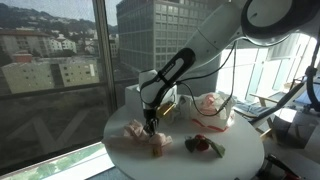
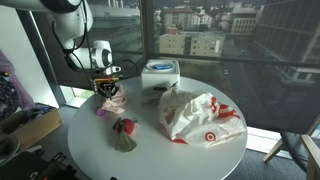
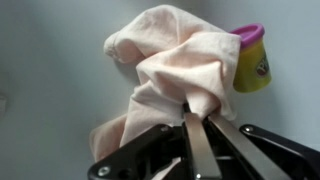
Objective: Cover the radish toy with the pink shirt
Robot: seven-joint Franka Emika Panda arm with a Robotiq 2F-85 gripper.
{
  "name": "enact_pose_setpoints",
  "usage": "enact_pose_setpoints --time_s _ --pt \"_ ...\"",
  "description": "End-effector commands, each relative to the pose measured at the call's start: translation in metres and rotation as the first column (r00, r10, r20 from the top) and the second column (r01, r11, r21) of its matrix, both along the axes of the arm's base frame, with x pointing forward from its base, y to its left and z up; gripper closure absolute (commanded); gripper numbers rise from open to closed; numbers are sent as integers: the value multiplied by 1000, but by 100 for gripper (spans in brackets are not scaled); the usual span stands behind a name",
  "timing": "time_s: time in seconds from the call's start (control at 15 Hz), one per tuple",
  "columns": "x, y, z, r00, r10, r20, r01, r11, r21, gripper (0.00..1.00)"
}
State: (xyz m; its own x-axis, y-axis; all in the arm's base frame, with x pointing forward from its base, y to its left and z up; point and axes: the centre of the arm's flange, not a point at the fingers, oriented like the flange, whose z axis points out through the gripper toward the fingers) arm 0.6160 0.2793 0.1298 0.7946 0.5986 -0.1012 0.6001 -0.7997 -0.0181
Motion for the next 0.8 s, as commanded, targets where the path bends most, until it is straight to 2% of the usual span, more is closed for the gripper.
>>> enact_pose_setpoints --time_s 0.0,0.2,0.4,0.6,0.73 --pt "-6 -1 47 990 -136 22 135 990 41 98" --pt "-12 -1 76 970 -239 37 236 969 67 98" --pt "-25 -8 108 936 -346 58 341 936 85 98" --pt "-44 -22 143 884 -464 61 455 882 122 98" --pt "-61 -38 165 835 -548 38 536 828 163 98"
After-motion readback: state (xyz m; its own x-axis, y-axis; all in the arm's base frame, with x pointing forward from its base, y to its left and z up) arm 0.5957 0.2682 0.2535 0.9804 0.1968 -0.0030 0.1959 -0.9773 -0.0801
